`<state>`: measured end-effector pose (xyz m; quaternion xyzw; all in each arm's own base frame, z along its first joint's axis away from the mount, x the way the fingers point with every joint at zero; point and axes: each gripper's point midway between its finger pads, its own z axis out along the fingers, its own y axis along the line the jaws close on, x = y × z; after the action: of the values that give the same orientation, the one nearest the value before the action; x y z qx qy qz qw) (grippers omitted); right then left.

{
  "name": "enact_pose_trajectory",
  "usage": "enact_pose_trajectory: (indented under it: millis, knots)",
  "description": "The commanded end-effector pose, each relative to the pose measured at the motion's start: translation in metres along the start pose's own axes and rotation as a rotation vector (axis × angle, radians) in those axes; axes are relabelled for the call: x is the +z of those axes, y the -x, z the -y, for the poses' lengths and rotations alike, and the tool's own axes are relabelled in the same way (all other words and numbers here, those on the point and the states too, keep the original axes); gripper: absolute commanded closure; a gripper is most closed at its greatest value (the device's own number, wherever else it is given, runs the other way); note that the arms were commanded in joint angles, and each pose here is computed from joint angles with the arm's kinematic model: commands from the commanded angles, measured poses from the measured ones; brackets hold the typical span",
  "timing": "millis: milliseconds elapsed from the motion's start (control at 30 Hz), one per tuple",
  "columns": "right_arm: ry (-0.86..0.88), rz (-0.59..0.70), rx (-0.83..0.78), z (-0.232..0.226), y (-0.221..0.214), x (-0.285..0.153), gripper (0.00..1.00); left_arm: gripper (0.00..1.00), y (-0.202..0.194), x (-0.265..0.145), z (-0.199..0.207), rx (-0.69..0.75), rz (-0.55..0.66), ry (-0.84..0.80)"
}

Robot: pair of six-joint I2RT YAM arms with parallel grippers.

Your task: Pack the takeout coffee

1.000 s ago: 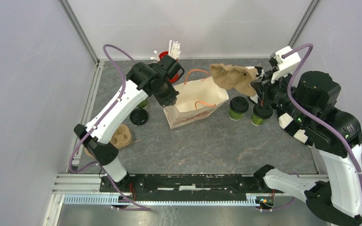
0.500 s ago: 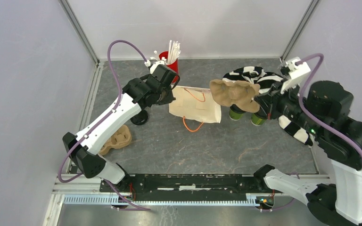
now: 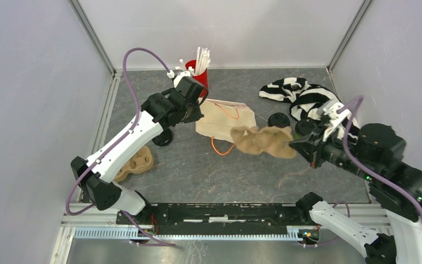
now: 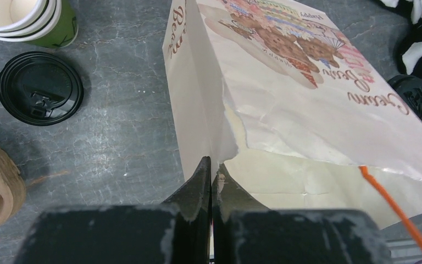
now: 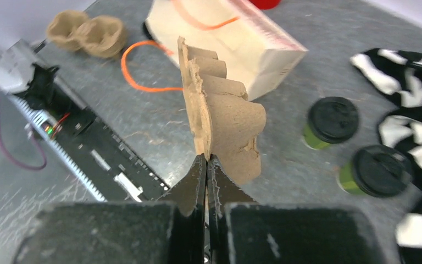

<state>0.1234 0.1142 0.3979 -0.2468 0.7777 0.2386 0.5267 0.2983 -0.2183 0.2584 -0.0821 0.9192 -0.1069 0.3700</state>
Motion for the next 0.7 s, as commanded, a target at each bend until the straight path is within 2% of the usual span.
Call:
enact_pose_trajectory:
  millis: [0, 67, 200, 467, 667]
  knots:
    - [0.282, 0.068, -0.064, -0.043, 0.003, 0.023, 1.0, 0.98, 0.008, -0.009, -0.003, -0.022, 0.039, -0.001]
    - [0.344, 0.078, -0.053, -0.051, 0.0, 0.037, 1.0, 0.98, 0.008, -0.009, -0.003, -0.02, 0.036, -0.003]
    - [0.299, 0.166, -0.034, -0.043, 0.019, 0.053, 1.0, 0.98, 0.005, -0.008, -0.002, -0.012, 0.029, -0.015]
    - [0.205, 0.168, -0.057, -0.028, 0.029, 0.046, 1.0, 0.98, 0.0, -0.009, -0.004, -0.024, 0.044, -0.047]
    - [0.147, 0.17, 0.002, -0.017, 0.033, 0.067, 1.0, 0.98, -0.005, -0.009, -0.004, -0.052, 0.055, -0.083]
